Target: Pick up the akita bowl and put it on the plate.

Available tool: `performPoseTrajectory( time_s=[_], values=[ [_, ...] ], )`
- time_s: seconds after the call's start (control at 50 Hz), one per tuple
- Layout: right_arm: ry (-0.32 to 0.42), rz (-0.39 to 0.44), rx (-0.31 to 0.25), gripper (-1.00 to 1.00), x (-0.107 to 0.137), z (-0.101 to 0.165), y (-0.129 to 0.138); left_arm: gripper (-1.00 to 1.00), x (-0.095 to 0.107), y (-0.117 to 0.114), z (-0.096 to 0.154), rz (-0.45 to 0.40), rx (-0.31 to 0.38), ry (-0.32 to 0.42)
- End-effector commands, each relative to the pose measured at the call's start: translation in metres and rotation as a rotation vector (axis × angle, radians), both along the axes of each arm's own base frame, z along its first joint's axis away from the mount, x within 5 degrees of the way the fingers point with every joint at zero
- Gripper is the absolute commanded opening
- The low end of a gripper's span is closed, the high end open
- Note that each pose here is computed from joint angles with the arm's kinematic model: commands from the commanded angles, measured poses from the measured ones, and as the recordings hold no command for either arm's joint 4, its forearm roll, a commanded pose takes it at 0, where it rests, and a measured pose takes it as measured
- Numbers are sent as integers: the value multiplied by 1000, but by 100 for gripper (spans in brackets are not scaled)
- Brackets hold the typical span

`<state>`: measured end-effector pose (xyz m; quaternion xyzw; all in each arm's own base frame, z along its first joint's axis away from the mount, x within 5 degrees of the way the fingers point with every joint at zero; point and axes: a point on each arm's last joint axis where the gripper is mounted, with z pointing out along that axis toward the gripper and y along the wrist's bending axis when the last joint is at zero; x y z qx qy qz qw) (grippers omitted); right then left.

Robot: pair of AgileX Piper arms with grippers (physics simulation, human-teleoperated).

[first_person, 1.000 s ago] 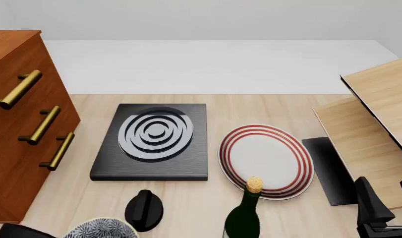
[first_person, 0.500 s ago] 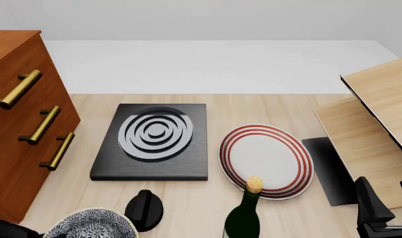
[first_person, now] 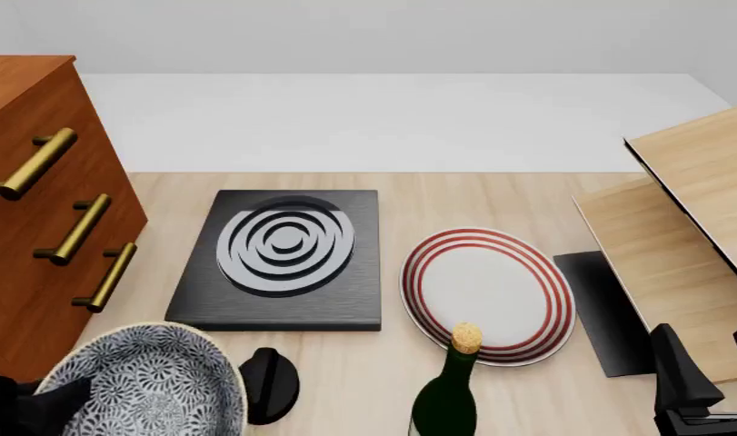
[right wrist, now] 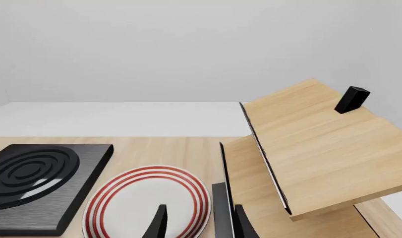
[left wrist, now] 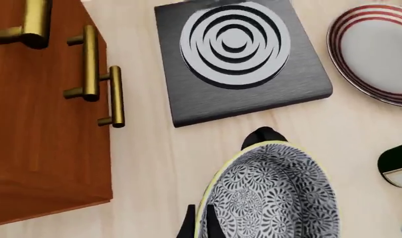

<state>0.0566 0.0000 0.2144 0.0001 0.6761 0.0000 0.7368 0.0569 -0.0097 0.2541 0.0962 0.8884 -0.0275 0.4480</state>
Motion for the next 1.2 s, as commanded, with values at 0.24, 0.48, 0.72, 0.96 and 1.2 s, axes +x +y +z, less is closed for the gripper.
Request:
performPoseTrajectory(
  time_s=[0.24, 0.48, 0.72, 0.96, 1.2],
  values=[
    [0, 0, 0, 100, 0, 0, 0, -100, 26, -1, 62, 47, -41, -184],
    [0, 0, 0, 100, 0, 0, 0, -100, 57, -7, 111, 40, -79, -305],
    [0, 0, 0, 100, 0, 0, 0, -100, 93, -22, 131, -13, -124, -361],
    [0, 0, 0, 100, 0, 0, 0, -100, 132, -45, 130, -67, -186, -378],
    [0, 0, 0, 100, 0, 0, 0, -100, 169, -86, 114, -143, -288, -350]
  ],
)
